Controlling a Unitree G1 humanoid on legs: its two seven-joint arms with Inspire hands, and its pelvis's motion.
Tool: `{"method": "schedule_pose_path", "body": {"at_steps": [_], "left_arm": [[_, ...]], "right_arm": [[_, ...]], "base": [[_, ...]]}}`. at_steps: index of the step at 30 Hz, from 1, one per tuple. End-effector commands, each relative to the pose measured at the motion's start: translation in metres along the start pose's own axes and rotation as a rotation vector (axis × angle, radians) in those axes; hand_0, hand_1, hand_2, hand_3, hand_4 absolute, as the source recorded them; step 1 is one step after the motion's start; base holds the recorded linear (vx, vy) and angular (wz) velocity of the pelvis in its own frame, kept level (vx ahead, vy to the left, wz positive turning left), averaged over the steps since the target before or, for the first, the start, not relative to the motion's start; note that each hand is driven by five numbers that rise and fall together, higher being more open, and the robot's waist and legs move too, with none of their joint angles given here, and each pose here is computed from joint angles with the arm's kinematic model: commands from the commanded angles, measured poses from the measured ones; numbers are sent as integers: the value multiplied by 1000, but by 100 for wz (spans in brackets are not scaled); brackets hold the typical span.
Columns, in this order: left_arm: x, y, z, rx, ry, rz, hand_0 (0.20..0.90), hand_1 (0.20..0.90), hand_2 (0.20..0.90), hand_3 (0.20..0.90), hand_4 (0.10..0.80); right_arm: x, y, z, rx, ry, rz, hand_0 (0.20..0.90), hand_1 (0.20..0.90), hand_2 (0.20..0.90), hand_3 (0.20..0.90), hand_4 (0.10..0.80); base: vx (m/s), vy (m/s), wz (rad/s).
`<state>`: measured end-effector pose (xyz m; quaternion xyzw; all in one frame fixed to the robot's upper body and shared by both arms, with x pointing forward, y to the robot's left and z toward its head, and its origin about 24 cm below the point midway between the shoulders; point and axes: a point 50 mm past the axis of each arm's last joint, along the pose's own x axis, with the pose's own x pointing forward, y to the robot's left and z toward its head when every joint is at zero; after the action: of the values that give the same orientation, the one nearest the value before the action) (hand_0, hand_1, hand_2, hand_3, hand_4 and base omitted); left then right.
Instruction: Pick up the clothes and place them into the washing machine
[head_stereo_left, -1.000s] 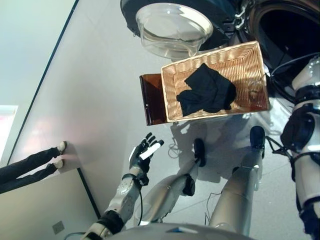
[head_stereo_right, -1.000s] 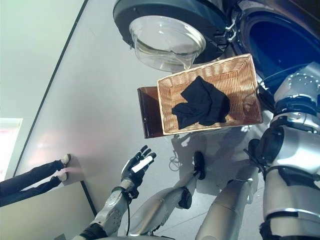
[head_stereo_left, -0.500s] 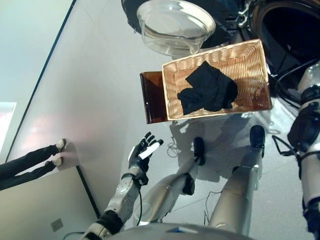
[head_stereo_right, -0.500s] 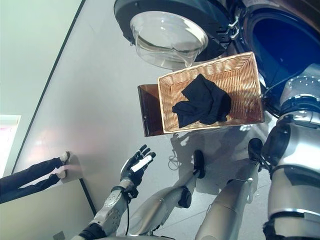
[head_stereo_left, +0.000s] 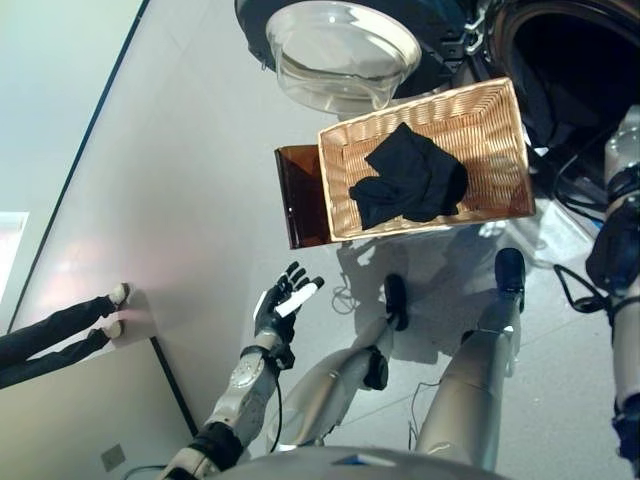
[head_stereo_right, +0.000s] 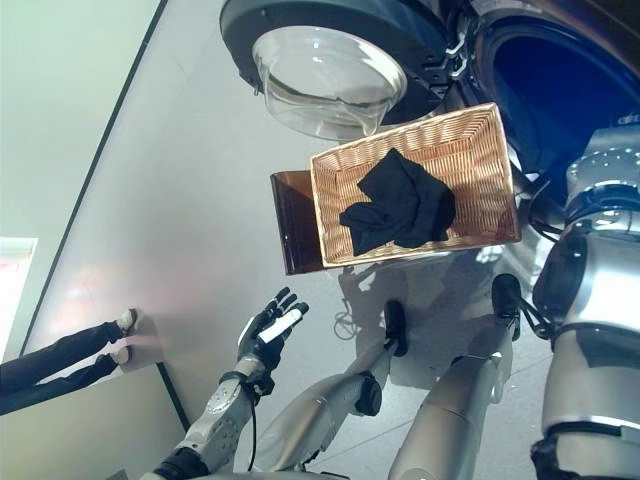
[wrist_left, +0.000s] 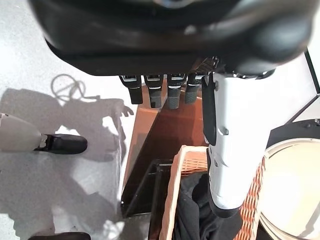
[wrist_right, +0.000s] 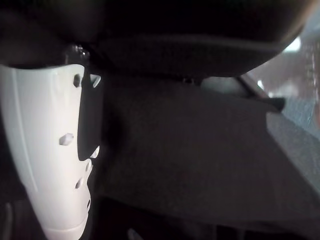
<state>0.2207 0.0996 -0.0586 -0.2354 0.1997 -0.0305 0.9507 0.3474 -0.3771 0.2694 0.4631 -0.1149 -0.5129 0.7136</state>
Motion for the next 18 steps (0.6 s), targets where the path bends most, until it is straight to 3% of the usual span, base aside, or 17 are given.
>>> {"method": "schedule_pose_path", "body": {"at_steps": [1, 18], "left_arm": [[-20, 33, 2, 68, -19, 76, 900, 900, 900, 900, 800], [-17, 37, 6, 59, -45, 121, 900, 900, 900, 900, 800]], "right_arm": [[-27, 43, 122, -67, -432, 168, 900, 900, 900, 900, 800], [-11, 22, 35, -447, -432, 129, 900, 900, 900, 900, 800]], "base": [[0, 0, 0], [-1, 0, -1]]}}
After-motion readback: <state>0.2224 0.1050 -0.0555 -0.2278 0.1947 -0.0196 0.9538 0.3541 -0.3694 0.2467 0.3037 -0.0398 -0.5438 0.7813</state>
